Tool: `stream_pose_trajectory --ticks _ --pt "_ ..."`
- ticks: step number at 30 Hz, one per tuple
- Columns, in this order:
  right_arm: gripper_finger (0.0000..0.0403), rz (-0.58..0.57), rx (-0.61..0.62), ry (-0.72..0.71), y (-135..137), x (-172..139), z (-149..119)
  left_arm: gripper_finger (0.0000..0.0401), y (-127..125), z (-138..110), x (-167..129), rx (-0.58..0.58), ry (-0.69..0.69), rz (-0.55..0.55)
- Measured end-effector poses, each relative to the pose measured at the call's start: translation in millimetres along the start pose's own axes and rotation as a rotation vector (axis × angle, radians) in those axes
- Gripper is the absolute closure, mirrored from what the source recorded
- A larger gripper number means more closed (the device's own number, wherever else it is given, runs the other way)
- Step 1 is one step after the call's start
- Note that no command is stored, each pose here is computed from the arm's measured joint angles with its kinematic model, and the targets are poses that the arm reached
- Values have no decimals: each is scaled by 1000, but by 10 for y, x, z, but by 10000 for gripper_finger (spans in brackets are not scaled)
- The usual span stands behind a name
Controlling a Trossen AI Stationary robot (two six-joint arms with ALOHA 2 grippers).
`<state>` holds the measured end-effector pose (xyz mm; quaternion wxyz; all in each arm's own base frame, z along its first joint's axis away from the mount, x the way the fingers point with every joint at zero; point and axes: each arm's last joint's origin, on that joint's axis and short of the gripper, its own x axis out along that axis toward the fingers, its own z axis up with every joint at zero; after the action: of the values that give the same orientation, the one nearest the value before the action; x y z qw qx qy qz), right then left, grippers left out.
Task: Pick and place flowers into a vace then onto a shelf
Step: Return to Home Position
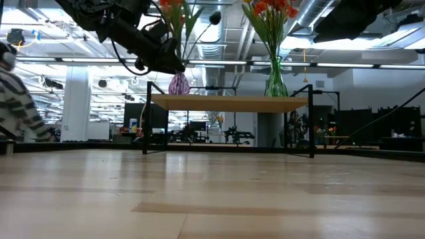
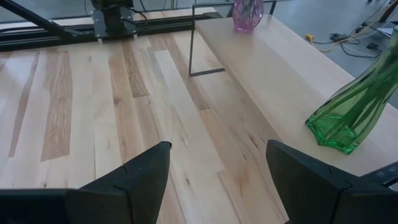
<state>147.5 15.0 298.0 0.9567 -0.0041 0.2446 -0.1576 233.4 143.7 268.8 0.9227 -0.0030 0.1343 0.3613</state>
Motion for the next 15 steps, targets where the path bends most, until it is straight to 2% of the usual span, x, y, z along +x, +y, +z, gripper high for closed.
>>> stream_pose_trajectory --ticks 15 --pt "143 0 0 0 0 0 1 175 -3 -86 -4 -4 88 -2"
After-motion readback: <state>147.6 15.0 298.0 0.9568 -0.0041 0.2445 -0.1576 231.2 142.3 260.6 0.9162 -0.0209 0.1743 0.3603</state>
